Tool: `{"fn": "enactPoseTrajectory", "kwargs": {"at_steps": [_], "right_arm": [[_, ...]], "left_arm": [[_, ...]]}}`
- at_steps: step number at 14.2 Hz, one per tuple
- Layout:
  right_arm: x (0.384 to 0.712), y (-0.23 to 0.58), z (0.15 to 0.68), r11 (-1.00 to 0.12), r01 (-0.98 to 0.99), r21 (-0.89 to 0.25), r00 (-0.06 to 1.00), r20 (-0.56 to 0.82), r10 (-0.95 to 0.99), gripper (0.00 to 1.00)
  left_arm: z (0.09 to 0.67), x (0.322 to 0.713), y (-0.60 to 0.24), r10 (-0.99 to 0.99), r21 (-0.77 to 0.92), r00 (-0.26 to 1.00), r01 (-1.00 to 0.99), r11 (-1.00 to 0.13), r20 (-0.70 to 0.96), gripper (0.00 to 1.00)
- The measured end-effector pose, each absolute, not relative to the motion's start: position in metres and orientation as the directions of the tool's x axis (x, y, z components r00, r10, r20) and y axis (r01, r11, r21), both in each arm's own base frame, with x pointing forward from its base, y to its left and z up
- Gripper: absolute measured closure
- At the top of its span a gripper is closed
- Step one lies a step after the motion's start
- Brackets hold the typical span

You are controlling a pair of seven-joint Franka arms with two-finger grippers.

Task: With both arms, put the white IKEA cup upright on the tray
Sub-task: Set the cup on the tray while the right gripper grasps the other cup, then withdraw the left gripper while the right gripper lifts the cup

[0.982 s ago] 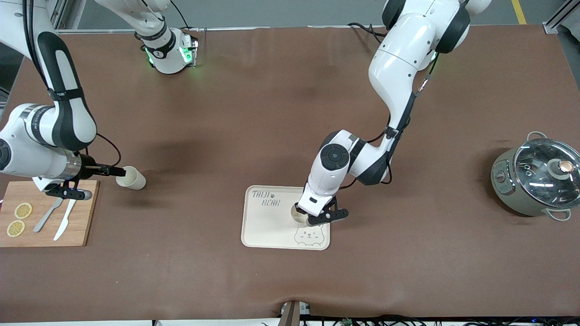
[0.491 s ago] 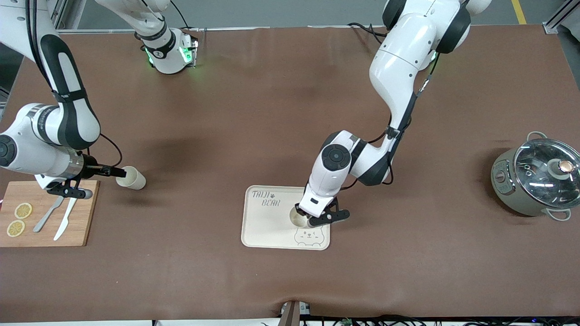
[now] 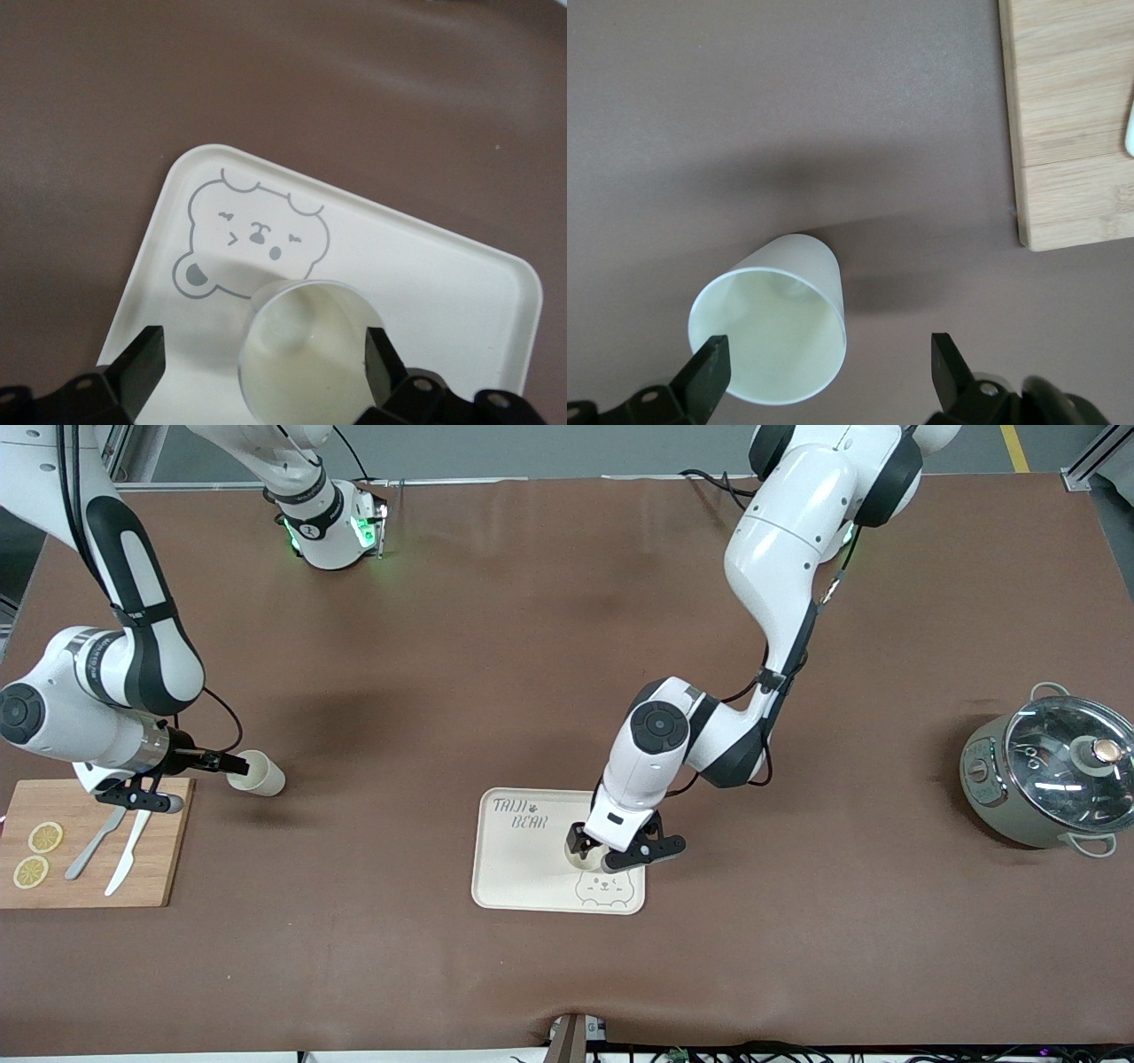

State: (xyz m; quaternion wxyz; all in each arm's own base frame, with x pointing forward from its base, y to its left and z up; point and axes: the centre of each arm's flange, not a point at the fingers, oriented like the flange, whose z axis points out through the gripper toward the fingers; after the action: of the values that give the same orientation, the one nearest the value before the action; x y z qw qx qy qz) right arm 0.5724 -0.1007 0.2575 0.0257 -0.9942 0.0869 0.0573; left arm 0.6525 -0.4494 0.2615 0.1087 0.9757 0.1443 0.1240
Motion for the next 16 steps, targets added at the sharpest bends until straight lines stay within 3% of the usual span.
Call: {"fn": "enactPoseTrajectory", "kwargs": {"at_steps": [6,12,15,16], "right_arm": [[0.561,-0.099,0.239,-0.984,-0.176,-0.036,0.981,-0.09,-0.172,0.03],[0.56,-0.098,0.231,-0.984,-0.173,-0.035,0.982,-0.087,-0.17,0.63],[0.56,-0.098,0.229,-0.984,-0.173,-0.035,0.982,-0.087,-0.169,0.75],[0.56,-0.098,0.229,-0.984,-0.173,-0.035,0.982,-0.087,-0.169,0.88]], "left_arm": [[0.367,0.644,-0.428,0.304,0.151,0.942,0.283,-0.947,0.142,0.0],[0.486,0.645,-0.329,0.125,0.034,0.989,0.122,-0.992,0.083,0.0],[0.51,0.656,-0.263,0.04,0.001,0.998,0.04,-0.999,0.051,0.0],[0.518,0.661,-0.236,0.013,-0.006,0.999,0.013,-1.0,0.043,0.0]]}}
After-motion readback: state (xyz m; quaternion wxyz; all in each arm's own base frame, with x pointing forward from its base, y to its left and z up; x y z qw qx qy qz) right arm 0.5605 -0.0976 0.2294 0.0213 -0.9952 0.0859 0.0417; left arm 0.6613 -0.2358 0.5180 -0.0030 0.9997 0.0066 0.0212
